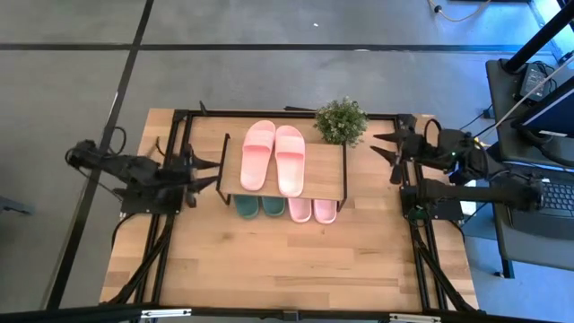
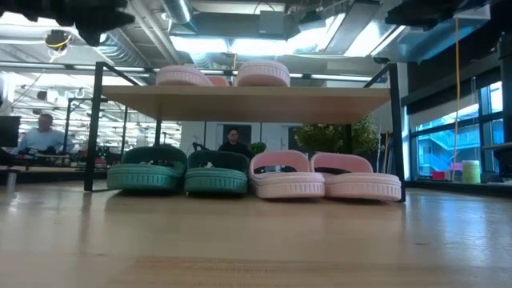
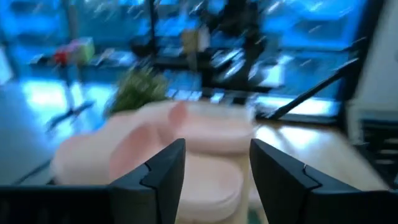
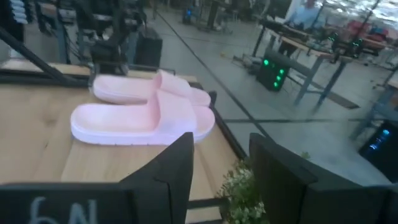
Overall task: Pick and place slides into the shelf
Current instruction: Return to Home Position
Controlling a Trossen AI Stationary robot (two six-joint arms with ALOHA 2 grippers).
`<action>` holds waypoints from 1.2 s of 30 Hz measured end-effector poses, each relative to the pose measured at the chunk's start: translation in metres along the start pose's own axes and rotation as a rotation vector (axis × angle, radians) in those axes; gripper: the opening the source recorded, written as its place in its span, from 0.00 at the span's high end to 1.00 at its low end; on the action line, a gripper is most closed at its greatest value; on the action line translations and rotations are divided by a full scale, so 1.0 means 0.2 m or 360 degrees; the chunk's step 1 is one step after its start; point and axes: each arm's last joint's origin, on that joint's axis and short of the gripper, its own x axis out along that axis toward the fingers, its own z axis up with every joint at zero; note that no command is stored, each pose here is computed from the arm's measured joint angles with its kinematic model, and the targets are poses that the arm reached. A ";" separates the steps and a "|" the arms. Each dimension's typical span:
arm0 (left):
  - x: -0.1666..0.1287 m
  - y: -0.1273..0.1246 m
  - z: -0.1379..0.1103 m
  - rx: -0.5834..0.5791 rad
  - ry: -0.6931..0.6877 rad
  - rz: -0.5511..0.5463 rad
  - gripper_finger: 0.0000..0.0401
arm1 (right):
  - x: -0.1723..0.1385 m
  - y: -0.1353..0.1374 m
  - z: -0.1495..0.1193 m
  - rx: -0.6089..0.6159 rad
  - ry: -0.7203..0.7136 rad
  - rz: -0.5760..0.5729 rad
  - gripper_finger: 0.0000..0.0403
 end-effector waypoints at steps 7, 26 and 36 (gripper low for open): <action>-0.09 0.12 -0.05 0.0029 -0.0221 -0.0016 0.57 | 0.02 -0.03 -0.07 0.0018 0.0015 -0.0038 0.61; -0.03 0.14 -0.20 0.0015 -0.0155 -0.0059 0.57 | -0.09 -0.02 -0.27 0.0163 -0.0176 -0.0097 0.61; 0.02 0.12 -0.32 -0.0012 -0.0140 -0.0092 0.57 | -0.20 0.00 -0.32 0.0205 -0.0231 -0.0103 0.61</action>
